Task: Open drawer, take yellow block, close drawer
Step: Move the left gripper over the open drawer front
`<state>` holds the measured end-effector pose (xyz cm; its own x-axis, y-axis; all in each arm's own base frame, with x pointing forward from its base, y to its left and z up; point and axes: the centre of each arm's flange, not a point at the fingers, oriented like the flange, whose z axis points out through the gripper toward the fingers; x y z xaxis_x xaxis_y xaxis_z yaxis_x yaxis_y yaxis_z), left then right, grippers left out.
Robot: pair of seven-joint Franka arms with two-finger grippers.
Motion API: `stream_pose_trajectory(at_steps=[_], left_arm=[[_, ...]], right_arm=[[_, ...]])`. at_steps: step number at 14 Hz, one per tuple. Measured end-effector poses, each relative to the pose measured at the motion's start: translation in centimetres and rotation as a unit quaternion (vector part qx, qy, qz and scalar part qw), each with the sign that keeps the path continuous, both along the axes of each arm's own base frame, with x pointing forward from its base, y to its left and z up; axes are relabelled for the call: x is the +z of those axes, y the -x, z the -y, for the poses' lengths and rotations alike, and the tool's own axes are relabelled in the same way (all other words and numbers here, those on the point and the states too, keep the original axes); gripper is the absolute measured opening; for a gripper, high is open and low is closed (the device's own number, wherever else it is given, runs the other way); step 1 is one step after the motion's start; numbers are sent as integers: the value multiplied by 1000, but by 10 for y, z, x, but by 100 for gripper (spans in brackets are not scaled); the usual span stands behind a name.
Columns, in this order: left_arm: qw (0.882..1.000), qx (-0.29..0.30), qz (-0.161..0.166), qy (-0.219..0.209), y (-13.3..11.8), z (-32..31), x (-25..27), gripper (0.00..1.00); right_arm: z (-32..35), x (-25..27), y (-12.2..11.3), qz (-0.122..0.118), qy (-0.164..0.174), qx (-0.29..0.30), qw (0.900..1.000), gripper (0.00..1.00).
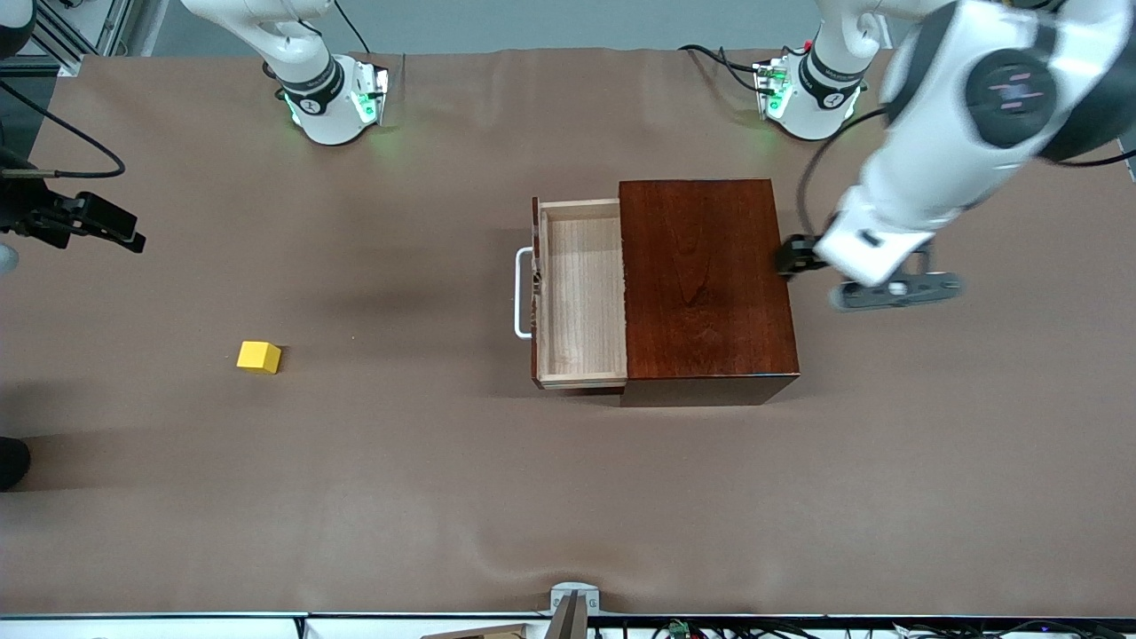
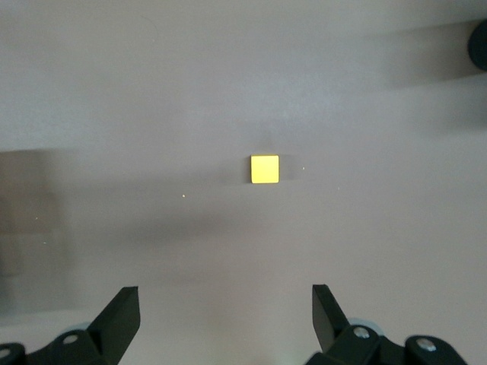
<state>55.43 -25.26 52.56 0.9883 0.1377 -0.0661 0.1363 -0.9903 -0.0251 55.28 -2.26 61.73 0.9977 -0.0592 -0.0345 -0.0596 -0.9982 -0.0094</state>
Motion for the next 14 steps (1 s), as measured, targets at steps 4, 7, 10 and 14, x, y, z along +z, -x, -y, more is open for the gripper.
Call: stream_pose_trajectory(at_steps=[4,7,10,14], left_arm=[[994,107,-6,-14,20,90,-23,100],[992,125,-16,-27,42,146,-50,100],[984,174,-18,-39,66,195,-81,100],[966,255,-9,-39,90,254,-124,100]], right_arm=[[1,2,-1,7,0,9,1000,100],[2,4,0,10,0,8,1000,100],[4,7,0,12,0,7,1000,100],[5,9,0,15,1,6,1000,100]])
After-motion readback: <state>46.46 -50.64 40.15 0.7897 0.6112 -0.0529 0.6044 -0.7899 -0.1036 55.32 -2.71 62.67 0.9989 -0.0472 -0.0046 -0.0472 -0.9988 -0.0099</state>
